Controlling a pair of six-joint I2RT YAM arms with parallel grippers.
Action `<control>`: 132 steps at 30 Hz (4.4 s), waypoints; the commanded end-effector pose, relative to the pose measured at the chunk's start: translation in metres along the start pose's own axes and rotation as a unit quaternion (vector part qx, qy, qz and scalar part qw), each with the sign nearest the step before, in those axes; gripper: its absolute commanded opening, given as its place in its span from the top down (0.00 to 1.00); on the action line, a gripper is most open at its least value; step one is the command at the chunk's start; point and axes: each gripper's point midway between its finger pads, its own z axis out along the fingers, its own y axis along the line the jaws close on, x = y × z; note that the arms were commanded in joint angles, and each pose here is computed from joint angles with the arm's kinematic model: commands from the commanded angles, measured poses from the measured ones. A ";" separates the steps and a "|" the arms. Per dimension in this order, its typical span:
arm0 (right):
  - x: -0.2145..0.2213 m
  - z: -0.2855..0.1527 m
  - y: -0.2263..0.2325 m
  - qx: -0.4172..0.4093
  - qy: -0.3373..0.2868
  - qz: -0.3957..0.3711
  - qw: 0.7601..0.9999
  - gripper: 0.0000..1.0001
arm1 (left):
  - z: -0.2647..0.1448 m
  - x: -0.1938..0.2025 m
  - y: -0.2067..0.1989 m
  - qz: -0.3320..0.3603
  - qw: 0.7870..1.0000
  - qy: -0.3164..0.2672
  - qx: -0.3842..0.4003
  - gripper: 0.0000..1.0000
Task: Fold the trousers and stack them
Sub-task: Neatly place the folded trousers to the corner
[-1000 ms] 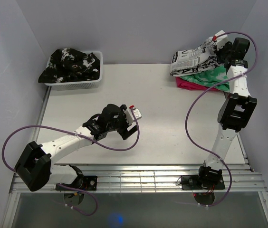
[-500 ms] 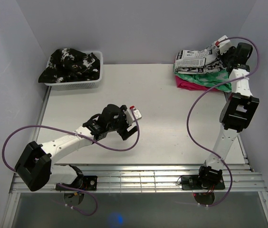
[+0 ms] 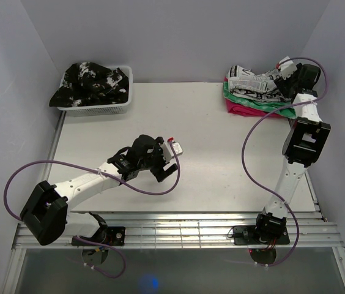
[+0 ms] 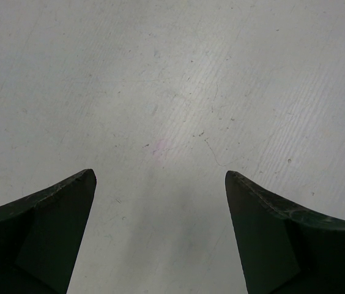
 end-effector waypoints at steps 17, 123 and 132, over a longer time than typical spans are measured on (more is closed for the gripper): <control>-0.106 -0.076 0.003 -0.085 -0.080 0.110 0.987 0.10 | -0.014 -0.032 0.016 -0.113 0.993 -0.027 0.011 0.02; -0.151 -0.124 0.015 -0.064 -0.083 0.189 0.976 0.10 | -0.102 -0.007 0.213 -0.385 0.921 -0.028 -0.052 0.02; -0.129 -0.288 0.180 -0.339 -0.033 0.253 0.905 0.10 | -0.112 0.008 0.199 -0.355 0.930 -0.032 -0.093 0.02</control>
